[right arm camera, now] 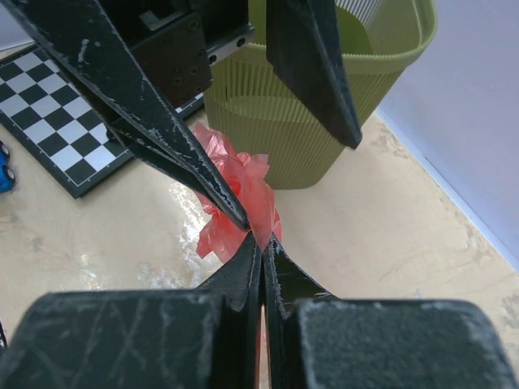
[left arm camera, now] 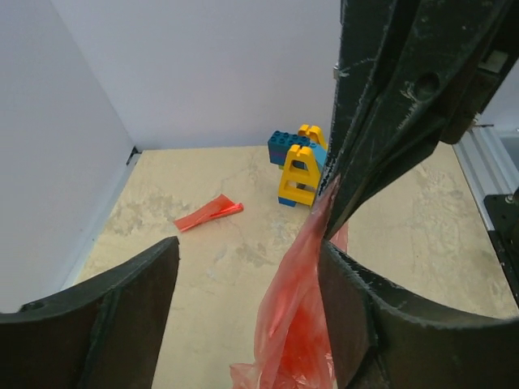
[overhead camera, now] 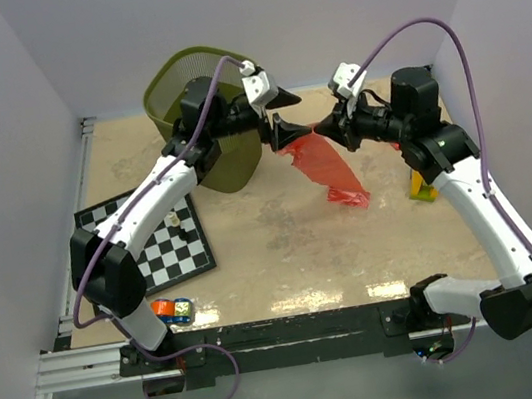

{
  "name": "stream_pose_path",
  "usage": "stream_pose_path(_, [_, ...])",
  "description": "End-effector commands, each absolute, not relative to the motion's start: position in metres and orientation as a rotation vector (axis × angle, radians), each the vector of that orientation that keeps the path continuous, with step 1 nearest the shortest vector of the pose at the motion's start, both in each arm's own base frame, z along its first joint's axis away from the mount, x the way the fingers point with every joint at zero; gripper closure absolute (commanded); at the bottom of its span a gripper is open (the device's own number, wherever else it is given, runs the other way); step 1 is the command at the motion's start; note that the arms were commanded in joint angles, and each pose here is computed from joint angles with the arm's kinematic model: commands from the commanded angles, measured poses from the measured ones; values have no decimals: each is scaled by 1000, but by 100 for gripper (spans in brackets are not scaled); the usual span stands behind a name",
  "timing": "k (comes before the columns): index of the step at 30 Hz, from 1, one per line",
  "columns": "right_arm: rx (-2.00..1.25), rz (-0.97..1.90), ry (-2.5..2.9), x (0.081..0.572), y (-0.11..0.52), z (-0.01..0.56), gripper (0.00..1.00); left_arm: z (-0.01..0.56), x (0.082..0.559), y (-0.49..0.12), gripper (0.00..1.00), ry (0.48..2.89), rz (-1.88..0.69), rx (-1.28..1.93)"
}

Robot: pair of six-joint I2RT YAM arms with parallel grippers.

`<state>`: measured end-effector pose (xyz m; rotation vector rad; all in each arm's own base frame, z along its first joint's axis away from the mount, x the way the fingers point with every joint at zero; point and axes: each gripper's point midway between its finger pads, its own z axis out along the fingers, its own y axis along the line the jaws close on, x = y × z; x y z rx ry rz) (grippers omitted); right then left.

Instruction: Put the trash bags into the trash bin

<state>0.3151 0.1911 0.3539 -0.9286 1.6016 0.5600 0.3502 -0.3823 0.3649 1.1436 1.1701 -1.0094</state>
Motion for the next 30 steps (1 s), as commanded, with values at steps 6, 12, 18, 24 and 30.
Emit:
stream_pose_path(6, [-992, 567, 1496, 310, 197, 380, 100, 358, 327, -389, 53, 989, -906, 1432])
stream_pose_path(12, [-986, 566, 1511, 314, 197, 377, 100, 349, 331, -393, 94, 1004, -821, 1493])
stream_pose_path(18, [-668, 380, 1645, 361, 165, 378, 96, 357, 351, -382, 100, 1172, -748, 1328])
stream_pose_path(24, [-382, 171, 1626, 402, 125, 421, 47, 374, 382, -350, 100, 1502, -742, 872])
stream_pose_path(30, [-478, 441, 1583, 380, 165, 432, 46, 394, 408, -306, 100, 1658, -804, 355])
